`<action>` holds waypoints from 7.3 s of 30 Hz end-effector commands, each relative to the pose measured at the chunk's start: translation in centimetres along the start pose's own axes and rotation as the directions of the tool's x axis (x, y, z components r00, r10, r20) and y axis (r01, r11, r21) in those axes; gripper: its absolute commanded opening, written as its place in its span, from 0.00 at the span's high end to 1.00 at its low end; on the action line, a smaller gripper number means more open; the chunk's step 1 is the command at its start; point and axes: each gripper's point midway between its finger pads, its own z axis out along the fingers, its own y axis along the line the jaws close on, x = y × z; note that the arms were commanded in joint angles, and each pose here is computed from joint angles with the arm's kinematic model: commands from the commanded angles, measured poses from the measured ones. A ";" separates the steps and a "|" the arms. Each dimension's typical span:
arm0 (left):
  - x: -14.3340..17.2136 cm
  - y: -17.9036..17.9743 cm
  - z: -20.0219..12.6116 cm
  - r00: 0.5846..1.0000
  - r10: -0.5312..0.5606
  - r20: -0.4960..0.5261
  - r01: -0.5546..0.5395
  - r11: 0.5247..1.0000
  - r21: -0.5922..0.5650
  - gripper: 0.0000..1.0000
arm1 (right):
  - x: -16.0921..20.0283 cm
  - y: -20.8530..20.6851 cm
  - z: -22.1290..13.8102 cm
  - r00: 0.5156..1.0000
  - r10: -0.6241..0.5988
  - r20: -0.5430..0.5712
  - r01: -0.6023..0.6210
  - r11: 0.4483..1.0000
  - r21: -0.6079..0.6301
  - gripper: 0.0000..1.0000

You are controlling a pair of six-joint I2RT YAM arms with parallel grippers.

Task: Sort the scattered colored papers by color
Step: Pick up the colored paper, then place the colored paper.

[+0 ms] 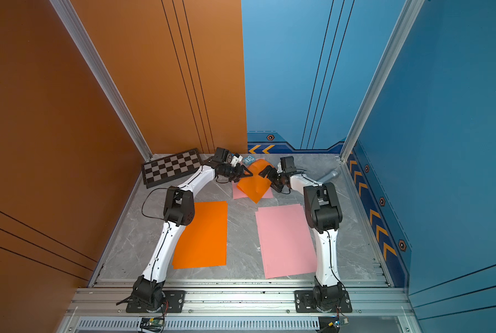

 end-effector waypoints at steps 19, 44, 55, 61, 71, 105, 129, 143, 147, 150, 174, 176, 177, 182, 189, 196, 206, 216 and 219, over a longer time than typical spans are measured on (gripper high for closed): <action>-1.5 -9.3 -5.1 0.993 0.102 0.061 -0.108 0.990 0.095 0.74 | -1.7 -1.4 -5.1 0.996 0.050 0.077 -0.048 0.999 -0.025 0.00; -2.4 -25.5 -13.6 0.857 0.344 0.384 -0.431 0.886 0.170 0.79 | -2.3 8.6 -13.2 0.950 0.186 0.251 0.001 0.803 -0.596 0.00; -0.7 -28.9 -19.1 0.738 0.366 0.566 -0.530 0.835 0.151 0.77 | -1.0 15.8 -21.8 0.911 0.122 0.393 0.263 0.562 -0.784 0.01; -1.0 -29.7 -18.9 0.768 0.306 0.563 -0.514 0.819 0.256 0.78 | -0.6 16.4 -21.5 0.923 0.108 0.369 0.254 0.549 -0.796 0.03; -0.8 -30.0 -18.4 0.804 0.272 0.529 -0.489 0.809 0.327 0.78 | -0.5 19.2 -23.0 0.920 0.067 0.386 0.309 0.482 -0.820 0.10; 2.5 -12.0 -17.5 0.880 0.061 0.471 -0.149 0.977 0.152 0.02 | 3.0 10.4 -17.6 0.938 -0.226 0.263 0.297 0.915 -0.272 1.00; 16.0 -3.3 -27.5 0.824 0.350 0.446 0.048 0.741 -0.670 0.02 | 11.4 9.8 -22.0 0.807 -0.584 0.085 0.550 0.796 0.253 1.00; 18.5 -0.1 -36.4 0.674 0.311 0.670 0.393 0.618 -0.682 0.02 | 25.3 23.6 -18.0 0.722 -0.689 0.061 0.688 0.705 -0.172 1.00; 19.1 -0.3 -39.4 0.581 0.226 0.782 0.472 0.689 -0.550 0.02 | 28.9 26.2 -17.7 0.759 -0.646 0.081 0.628 0.694 -0.351 1.00; 19.5 -1.8 -41.7 0.512 0.282 0.811 0.452 0.715 -0.534 0.02 | 30.6 26.6 -16.8 0.823 -0.559 0.103 0.531 0.692 -0.489 1.00; 18.9 -0.1 -39.0 0.630 0.211 0.748 0.374 0.761 -0.530 0.02 | 32.9 11.9 0.7 0.925 -0.251 -0.284 0.114 0.899 -0.422 1.00; 18.8 0.1 -38.7 0.637 0.203 0.744 0.374 0.762 -0.528 0.02 | 33.3 11.9 0.6 0.917 -0.261 -0.301 0.113 0.896 -0.429 1.00; 18.7 0.1 -38.6 0.639 0.201 0.742 0.372 0.764 -0.527 0.02 | 33.5 12.0 0.4 0.914 -0.265 -0.307 0.115 0.894 -0.432 1.00; 18.4 0.0 -38.2 0.646 0.191 0.739 0.365 0.773 -0.519 0.02 | 34.4 11.5 0.1 0.897 -0.294 -0.330 0.144 0.901 -0.410 1.00; 18.2 -0.2 -38.1 0.650 0.192 0.735 0.358 0.776 -0.520 0.02 | 34.9 9.7 0.1 0.888 -0.310 -0.339 0.187 0.919 -0.348 1.00; 17.9 0.0 -37.5 0.664 0.180 0.725 0.358 0.776 -0.520 0.02 | 34.6 8.7 -1.0 0.876 -0.377 -0.300 0.317 0.920 -0.230 0.64; 16.6 -0.1 -36.0 0.704 0.173 0.689 0.338 0.771 -0.540 0.02 | 32.0 8.7 -5.2 0.808 -0.532 -0.254 0.551 0.834 0.007 0.25; 14.3 -0.6 -32.7 0.752 0.186 0.633 0.270 0.789 -0.552 0.02 | 28.2 5.3 -7.4 0.785 -0.550 -0.284 0.609 0.771 0.187 0.17; 13.0 -1.4 -30.6 0.780 0.188 0.597 0.214 0.816 -0.536 0.02 | 25.0 4.4 -8.3 0.807 -0.539 -0.242 0.586 0.779 0.223 0.16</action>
